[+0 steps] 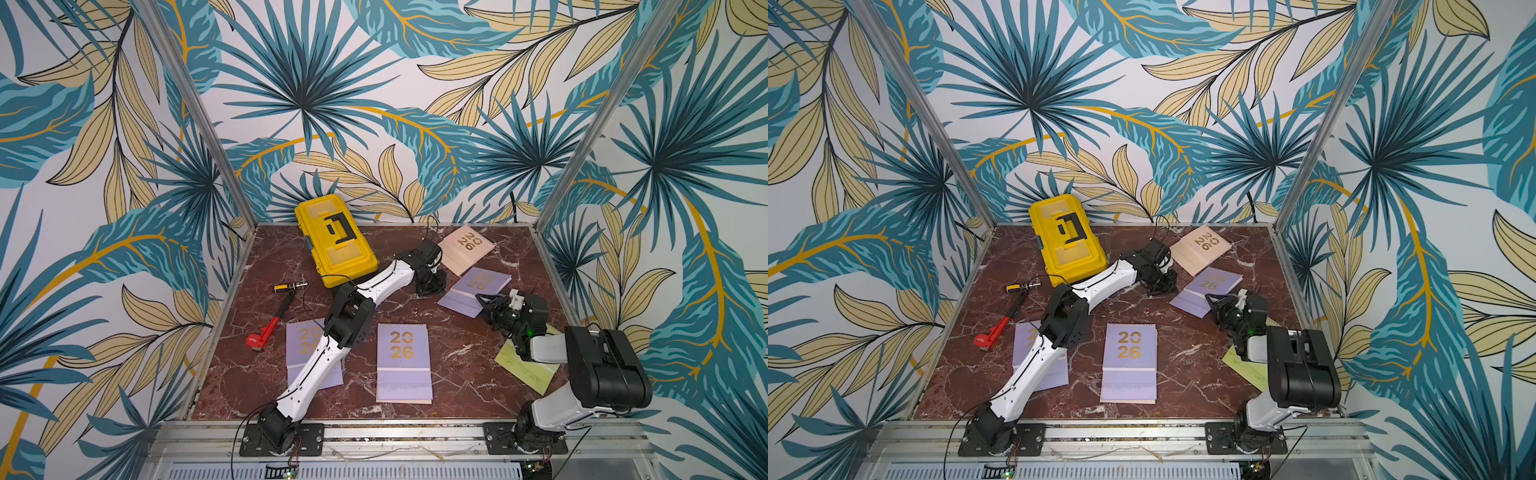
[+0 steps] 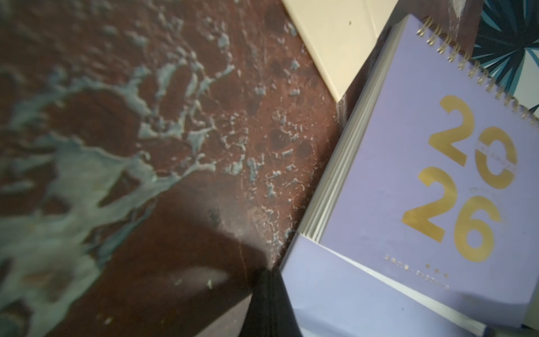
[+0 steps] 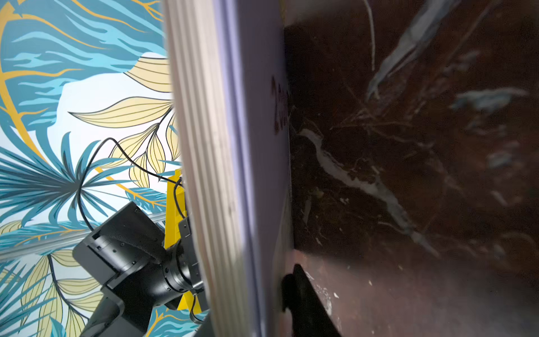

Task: Stack the calendars
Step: Pick up the calendar at the center of the board.

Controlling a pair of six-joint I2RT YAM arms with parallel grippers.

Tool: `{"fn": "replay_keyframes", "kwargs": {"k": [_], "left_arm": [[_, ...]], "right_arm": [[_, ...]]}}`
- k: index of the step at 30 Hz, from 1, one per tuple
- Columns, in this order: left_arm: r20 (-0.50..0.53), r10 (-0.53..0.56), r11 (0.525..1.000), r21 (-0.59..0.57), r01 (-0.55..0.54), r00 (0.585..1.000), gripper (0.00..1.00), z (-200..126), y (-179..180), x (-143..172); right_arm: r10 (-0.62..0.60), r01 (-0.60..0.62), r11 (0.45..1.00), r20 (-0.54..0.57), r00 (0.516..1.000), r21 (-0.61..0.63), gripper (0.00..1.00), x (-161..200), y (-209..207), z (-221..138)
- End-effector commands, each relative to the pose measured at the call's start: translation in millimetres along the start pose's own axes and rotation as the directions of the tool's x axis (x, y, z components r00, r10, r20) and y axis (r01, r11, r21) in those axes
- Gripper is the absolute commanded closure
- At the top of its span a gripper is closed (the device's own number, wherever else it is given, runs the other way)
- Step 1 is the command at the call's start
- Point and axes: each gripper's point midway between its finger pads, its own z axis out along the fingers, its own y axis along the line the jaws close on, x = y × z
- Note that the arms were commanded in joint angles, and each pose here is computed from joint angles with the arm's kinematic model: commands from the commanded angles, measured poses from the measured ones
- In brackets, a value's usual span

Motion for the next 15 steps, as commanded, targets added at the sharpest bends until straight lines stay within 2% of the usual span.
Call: {"fn": "replay_keyframes", "kwargs": {"k": [1,10,15], "left_arm": [[-0.019,0.009,1.000,-0.019,-0.010,1.000,1.00,-15,-2,6],[0.022,0.049,0.999,0.015,-0.049,0.999,1.00,-44,-27,0],[0.055,0.072,0.997,0.018,-0.073,0.996,1.00,-68,-40,-1]], "right_arm": [[-0.071,0.072,0.992,-0.014,0.997,0.101,0.77,4,-7,-7],[-0.092,0.094,0.991,-0.029,0.995,0.092,0.99,10,0,-15],[-0.134,0.138,0.987,-0.040,0.990,0.086,1.00,16,10,-26]]}}
